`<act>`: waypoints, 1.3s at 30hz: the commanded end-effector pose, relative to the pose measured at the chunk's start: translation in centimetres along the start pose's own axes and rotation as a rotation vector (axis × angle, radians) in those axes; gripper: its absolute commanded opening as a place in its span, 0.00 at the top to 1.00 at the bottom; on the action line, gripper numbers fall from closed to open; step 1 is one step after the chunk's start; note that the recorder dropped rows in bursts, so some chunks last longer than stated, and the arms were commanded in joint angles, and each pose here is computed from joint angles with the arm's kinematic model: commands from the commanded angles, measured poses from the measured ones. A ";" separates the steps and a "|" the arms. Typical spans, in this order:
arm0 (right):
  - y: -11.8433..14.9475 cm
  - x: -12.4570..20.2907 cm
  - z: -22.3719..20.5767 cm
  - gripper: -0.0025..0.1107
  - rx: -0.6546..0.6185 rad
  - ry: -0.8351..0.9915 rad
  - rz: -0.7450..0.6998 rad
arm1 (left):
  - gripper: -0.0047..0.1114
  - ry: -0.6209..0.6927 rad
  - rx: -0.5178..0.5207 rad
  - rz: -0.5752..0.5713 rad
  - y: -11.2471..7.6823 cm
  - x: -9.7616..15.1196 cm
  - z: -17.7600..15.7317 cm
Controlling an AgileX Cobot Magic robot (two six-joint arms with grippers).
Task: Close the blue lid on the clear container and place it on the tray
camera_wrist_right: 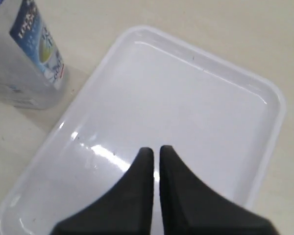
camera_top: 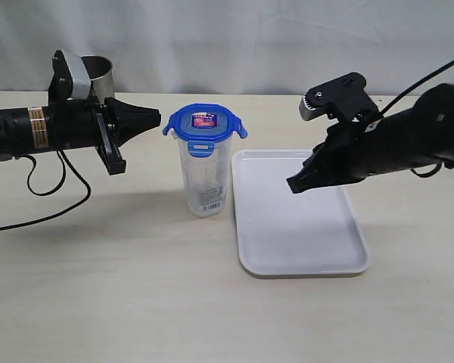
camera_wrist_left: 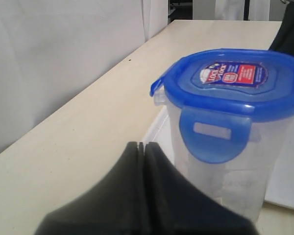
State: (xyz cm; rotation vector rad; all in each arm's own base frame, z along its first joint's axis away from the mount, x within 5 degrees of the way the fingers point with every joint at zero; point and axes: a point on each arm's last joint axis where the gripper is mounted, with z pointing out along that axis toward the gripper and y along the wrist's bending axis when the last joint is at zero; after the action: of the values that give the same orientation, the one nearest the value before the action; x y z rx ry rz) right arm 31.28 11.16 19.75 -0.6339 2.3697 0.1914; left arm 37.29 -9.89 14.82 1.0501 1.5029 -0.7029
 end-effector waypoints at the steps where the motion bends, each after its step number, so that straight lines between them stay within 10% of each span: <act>1: -0.6 -0.8 -1.3 0.94 -0.324 -0.129 -0.045 | 0.96 -0.004 -0.001 -0.013 0.0 0.0 0.0; 4: -1.4 -0.8 -2.7 0.94 -0.596 -0.301 -0.073 | 0.96 -0.001 0.005 -0.010 -0.1 0.1 0.0; 39: -2.1 -2.2 5.4 0.94 -0.817 -0.348 -0.139 | 0.96 -0.017 -0.133 0.039 1.2 -0.2 0.0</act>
State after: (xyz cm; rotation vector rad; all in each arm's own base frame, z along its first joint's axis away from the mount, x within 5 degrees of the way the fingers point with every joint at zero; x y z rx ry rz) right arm 36.75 11.70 16.97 -1.0248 1.8481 1.1371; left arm 38.29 -9.36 15.02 0.9766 1.4939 -0.5764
